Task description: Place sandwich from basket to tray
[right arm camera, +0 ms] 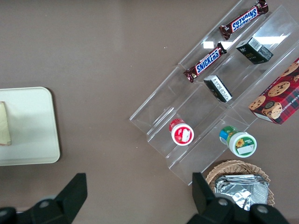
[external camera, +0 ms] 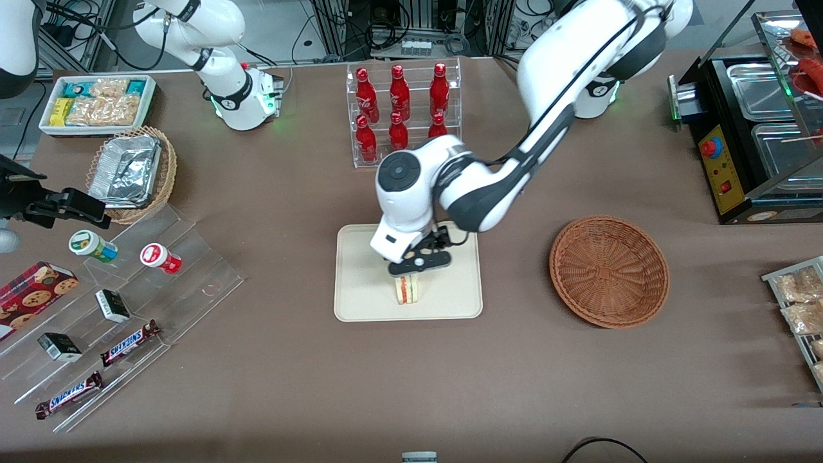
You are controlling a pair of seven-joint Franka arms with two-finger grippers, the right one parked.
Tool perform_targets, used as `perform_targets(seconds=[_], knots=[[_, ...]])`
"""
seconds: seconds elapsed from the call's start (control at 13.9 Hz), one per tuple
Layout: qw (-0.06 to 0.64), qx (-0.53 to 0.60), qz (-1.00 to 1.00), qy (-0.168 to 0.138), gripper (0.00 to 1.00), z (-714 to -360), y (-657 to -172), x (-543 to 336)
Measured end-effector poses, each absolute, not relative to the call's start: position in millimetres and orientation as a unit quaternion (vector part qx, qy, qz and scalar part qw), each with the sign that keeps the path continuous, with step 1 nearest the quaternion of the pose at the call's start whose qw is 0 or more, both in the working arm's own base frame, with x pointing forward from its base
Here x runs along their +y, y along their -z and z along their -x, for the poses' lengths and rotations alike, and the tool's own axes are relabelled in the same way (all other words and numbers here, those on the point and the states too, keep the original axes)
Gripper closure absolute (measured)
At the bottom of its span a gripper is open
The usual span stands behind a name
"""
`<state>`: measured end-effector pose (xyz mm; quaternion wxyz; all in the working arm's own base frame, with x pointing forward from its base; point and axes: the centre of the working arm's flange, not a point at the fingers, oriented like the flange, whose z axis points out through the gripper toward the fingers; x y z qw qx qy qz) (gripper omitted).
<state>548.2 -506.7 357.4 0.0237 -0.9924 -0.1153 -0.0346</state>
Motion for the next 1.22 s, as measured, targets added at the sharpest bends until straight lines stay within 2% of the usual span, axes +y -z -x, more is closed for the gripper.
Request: perform_targets(seconds=[0.36, 0.65, 0.86, 1.22], knots=[[0.047, -0.193, 0.979, 0.04, 0.0, -570, -486, -415], [0.074, -0.238, 0.968, 0.042, 0.0, -575, -544, -348], [0.086, -0.226, 0.97, 0.021, 0.0, -582, -565, -299], [0.071, -0.159, 0.984, -0.032, 0.0, -587, -608, -190]])
